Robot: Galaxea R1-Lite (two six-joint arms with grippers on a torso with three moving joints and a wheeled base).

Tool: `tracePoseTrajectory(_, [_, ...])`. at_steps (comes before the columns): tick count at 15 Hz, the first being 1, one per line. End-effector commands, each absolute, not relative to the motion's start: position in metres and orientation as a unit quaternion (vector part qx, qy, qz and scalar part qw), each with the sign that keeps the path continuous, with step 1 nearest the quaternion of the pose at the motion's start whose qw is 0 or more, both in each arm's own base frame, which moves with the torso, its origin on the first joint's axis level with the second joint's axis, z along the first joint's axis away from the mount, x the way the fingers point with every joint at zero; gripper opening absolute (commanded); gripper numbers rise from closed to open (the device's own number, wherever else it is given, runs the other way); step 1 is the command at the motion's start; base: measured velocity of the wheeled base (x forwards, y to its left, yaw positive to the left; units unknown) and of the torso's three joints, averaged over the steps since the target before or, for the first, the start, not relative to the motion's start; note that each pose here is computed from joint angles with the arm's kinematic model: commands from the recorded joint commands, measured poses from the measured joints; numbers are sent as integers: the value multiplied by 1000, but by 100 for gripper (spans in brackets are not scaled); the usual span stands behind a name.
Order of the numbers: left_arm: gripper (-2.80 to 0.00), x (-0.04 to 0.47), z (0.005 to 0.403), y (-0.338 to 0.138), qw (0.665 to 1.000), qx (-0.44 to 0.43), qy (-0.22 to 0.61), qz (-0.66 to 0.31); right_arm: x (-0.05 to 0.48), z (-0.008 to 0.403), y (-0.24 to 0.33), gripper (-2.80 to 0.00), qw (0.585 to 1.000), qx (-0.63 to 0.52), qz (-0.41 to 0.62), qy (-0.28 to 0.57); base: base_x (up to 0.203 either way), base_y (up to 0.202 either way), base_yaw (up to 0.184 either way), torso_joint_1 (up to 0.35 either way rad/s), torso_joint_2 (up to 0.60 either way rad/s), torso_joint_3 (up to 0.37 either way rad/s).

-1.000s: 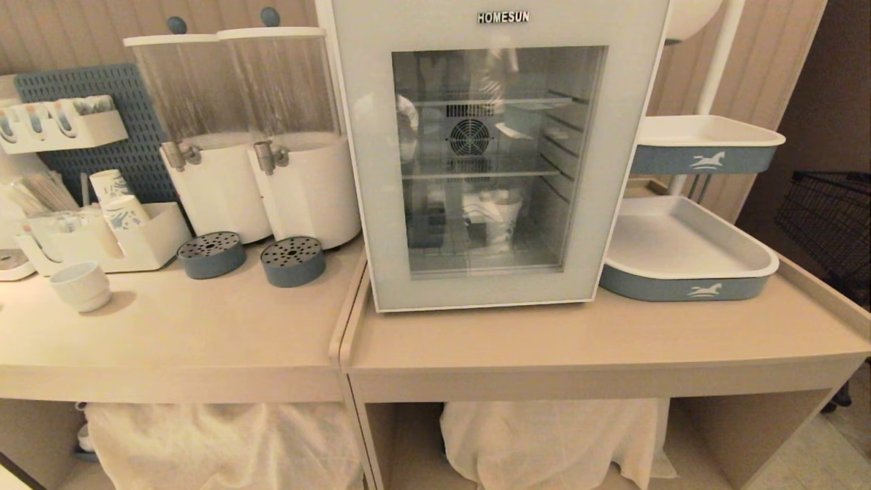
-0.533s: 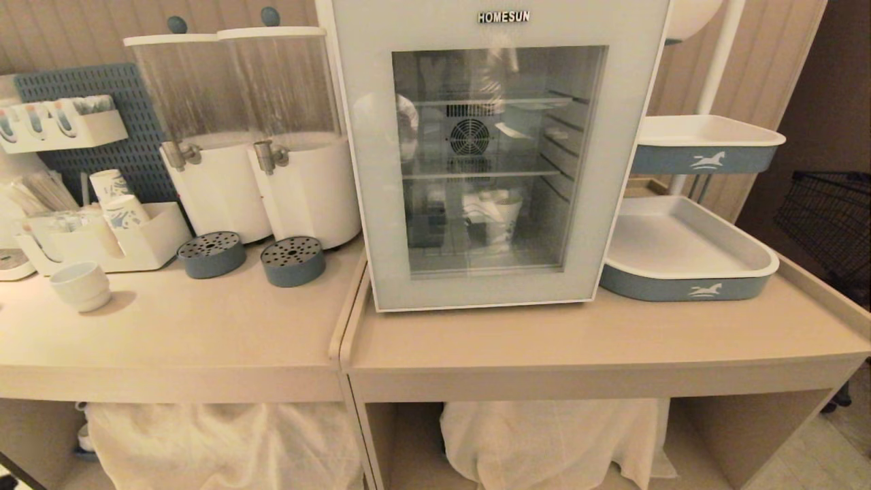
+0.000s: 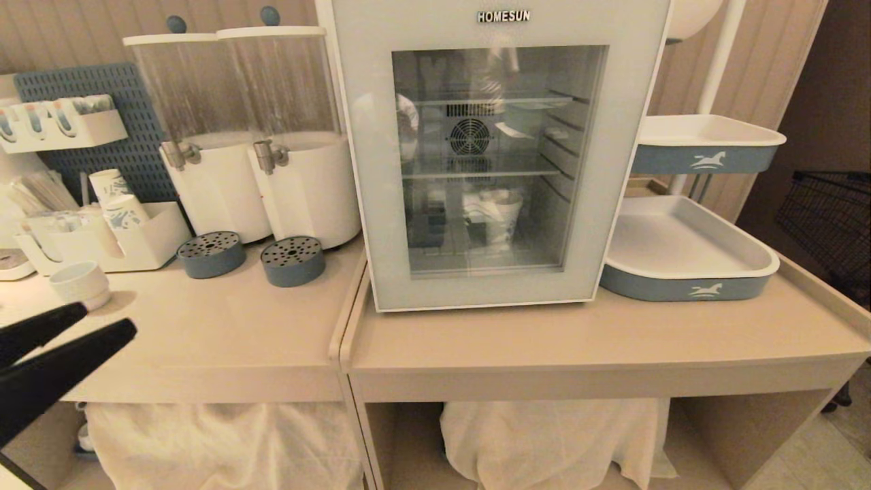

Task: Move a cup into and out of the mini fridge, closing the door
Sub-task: Open the freezer door

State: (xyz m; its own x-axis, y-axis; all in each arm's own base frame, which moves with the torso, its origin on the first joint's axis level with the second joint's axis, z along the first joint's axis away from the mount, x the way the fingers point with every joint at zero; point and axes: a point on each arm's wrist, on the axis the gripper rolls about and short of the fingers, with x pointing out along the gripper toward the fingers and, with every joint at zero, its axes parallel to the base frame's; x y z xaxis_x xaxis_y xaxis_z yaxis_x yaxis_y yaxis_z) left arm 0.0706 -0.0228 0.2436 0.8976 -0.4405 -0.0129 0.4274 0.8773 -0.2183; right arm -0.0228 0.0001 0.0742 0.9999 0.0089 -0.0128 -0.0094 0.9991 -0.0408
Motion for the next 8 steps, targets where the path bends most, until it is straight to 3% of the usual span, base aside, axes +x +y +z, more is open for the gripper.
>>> tracePoseTrajectory(1, [0,101,251,-26,958,-110,63,-256,-23,74,0,-280,1000,-21,5,7,0,0,0,0,0,0])
tracePoseTrajectory(4, [0,129,262,-6,942,-119,71,-305,-23,74,0,-280,1000,-21,5,7,0,0,0,0,0,0])
tracePoseTrajectory(8, [0,195,246,38,910,-112,73,-391,-23,74,0,-280,1000,-21,5,7,0,0,0,0,0,0])
